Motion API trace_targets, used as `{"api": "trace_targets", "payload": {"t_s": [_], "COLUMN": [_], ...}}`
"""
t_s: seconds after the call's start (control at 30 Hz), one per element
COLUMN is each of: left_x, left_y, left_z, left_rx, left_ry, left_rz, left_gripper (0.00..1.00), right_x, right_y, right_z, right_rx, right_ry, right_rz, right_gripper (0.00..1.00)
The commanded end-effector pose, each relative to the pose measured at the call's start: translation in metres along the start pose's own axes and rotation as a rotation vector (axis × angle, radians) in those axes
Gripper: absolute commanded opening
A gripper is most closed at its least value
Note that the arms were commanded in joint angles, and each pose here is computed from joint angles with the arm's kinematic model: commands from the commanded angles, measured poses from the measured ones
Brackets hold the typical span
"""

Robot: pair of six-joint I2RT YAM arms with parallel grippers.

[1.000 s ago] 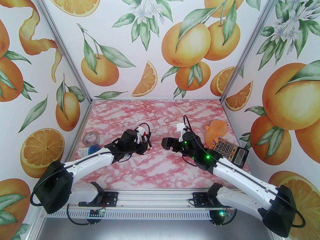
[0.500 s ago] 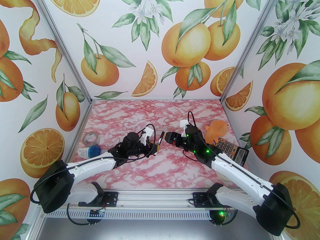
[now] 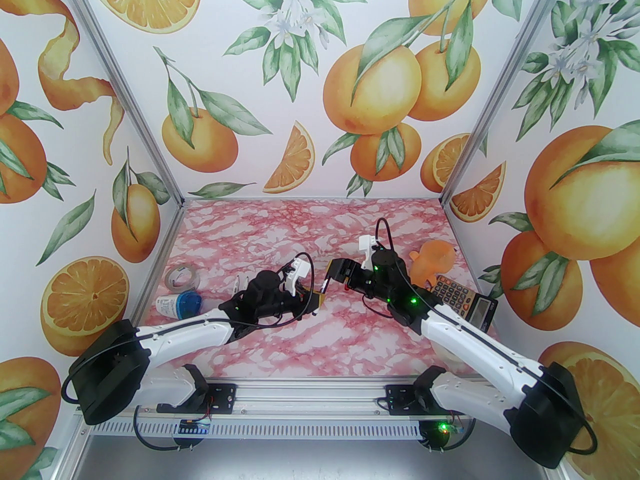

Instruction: Open the pen caps

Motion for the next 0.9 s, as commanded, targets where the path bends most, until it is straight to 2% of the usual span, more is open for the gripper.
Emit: {"api": "trace_targets", "payload": {"t_s": [0.0,0.43,0.6,0.87], "left_x": [-0.011,-0.023,-0.026,-0.027], "left_y": [0.003,0.005,0.005,0.008], "left_z": [-0.013,-0.015,-0.014,-0.011], "left_rx": [-0.034,-0.028,-0.015,-0.002], "left_ry": [0.02,0.042,0.047,0.048], "left_rz": [0.023,0.055,0.067,0.076], "left_gripper": [0.12,0.11,0.1,0.1], "right_x": [0.0,0.002,0.002,0.002], "right_y": [0.002,0.01,0.011,0.012], "right_z": [0.001,0.0,0.001,0.003], "right_rx": [-0.003,0.017,0.025,0.04], "right_ry": [0.01,0.012,0.011,0.008], "right_rz": [-0.023,-0.033,-0.036,-0.031], "right_gripper": [0.56,0.48,0.41,0.36]}}
Point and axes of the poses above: each hand's point on the last joint's axis, 136 mm out from that joint toward the fingers, its own y axis out along the fingers, its own x axis along the line the jaws close on, z = x × y, the point moved 3 cm from there along -y, back along the fingers, and after that the axes turned 1 degree about -y, right-handed, at the moved point
